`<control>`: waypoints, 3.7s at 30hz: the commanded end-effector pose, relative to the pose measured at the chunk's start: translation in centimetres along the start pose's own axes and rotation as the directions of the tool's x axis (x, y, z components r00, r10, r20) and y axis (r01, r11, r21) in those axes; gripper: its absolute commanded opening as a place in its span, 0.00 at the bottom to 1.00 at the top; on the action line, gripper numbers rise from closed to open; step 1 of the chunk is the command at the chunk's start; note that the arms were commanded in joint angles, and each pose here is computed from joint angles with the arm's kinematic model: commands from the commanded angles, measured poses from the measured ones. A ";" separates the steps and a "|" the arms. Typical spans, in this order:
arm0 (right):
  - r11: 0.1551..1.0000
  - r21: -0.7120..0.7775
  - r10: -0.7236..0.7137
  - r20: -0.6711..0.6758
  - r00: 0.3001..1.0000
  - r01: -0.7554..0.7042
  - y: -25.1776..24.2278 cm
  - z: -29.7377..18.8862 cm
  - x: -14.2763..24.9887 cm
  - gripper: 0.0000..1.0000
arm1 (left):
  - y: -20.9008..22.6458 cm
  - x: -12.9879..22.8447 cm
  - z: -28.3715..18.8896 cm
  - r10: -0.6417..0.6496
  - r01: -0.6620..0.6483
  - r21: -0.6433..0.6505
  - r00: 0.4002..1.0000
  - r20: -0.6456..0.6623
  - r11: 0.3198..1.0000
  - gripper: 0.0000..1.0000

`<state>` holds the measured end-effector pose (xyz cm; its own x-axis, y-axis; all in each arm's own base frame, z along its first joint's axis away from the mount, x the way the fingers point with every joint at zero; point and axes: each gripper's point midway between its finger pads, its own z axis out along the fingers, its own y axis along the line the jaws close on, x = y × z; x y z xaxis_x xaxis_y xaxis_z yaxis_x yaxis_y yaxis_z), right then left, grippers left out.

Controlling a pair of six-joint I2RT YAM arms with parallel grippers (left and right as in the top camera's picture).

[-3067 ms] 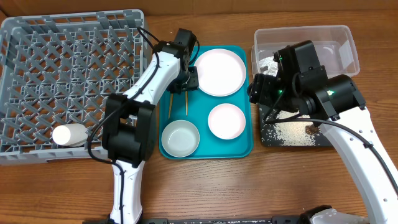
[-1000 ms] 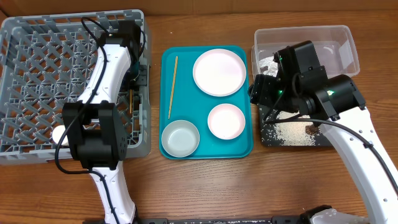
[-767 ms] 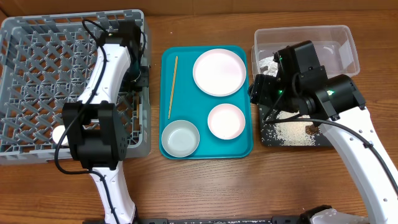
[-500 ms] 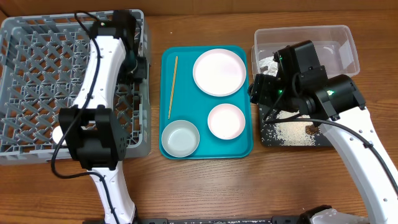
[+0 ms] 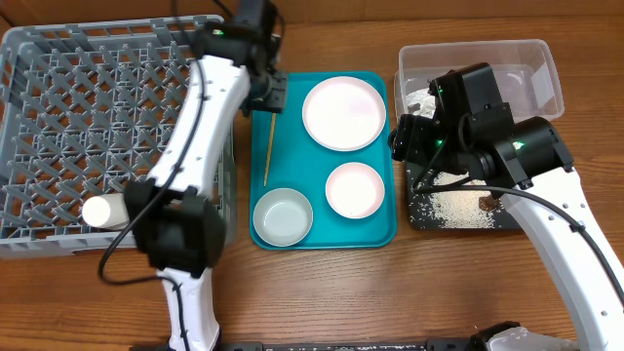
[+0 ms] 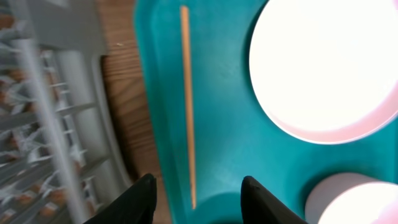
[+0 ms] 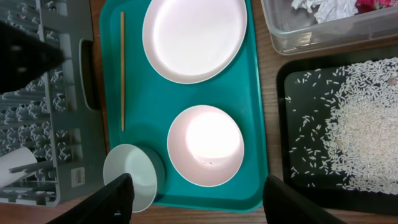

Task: Sort waste into correct bins and load items into the dishwasher
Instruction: 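Grasp the second chopstick with the left gripper and drop it in the rack, then move the left gripper to the white rice bowl and grasp its rim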

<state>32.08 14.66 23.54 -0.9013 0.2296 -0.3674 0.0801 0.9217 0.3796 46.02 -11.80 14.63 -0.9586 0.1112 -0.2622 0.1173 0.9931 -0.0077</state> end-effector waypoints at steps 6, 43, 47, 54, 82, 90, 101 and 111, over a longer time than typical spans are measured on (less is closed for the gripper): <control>1.000 -0.006 0.003 0.019 1.000 -0.003 0.1 -0.4 -0.6 0.68 | 1.1 3.2 10.0 -0.053 0.037 -0.076 0.975 -0.214 0.996 0.39; 1.000 -0.001 0.004 0.011 1.000 -0.004 0.0 -0.3 -0.4 0.68 | 9.4 2.1 -4.1 -0.183 0.179 -0.263 0.983 0.012 0.948 0.09; 1.000 -0.001 0.004 0.011 1.000 -0.004 0.0 -0.3 -0.3 0.68 | 11.1 3.3 -0.9 -0.222 0.208 -0.277 0.975 -0.019 0.938 0.10; 1.000 -0.002 0.004 0.013 1.000 -0.004 0.0 -0.3 -0.4 0.68 | 11.8 4.5 2.5 -0.186 0.166 -0.244 0.980 -0.063 0.956 0.10; 0.998 0.064 0.023 0.019 1.000 -0.024 -1.3 -0.4 -0.3 1.00 | -0.1 5.5 -10.4 -0.064 0.078 0.180 0.995 -0.082 0.981 0.53; 0.957 0.154 0.234 0.080 0.969 -0.244 -7.1 -1.5 -2.5 1.00 | -7.7 8.6 -8.8 0.166 -0.120 0.278 0.975 -0.149 0.953 0.75; 0.924 0.206 0.312 0.081 0.947 -0.322 -10.2 -2.3 -2.4 1.00 | -9.1 10.9 1.7 0.083 -0.069 0.089 0.982 -0.167 0.994 0.55; 0.926 0.200 0.309 0.089 0.947 -0.321 -10.2 -2.2 -2.7 1.00 | -12.7 13.2 7.5 0.113 -0.076 0.262 0.985 -0.127 0.962 0.51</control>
<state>32.39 4.05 22.05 -0.7997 0.5262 -0.2890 0.4495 0.8440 0.2926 35.50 -21.82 5.28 -0.9621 0.2113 -0.1726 0.2416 0.9536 -0.1794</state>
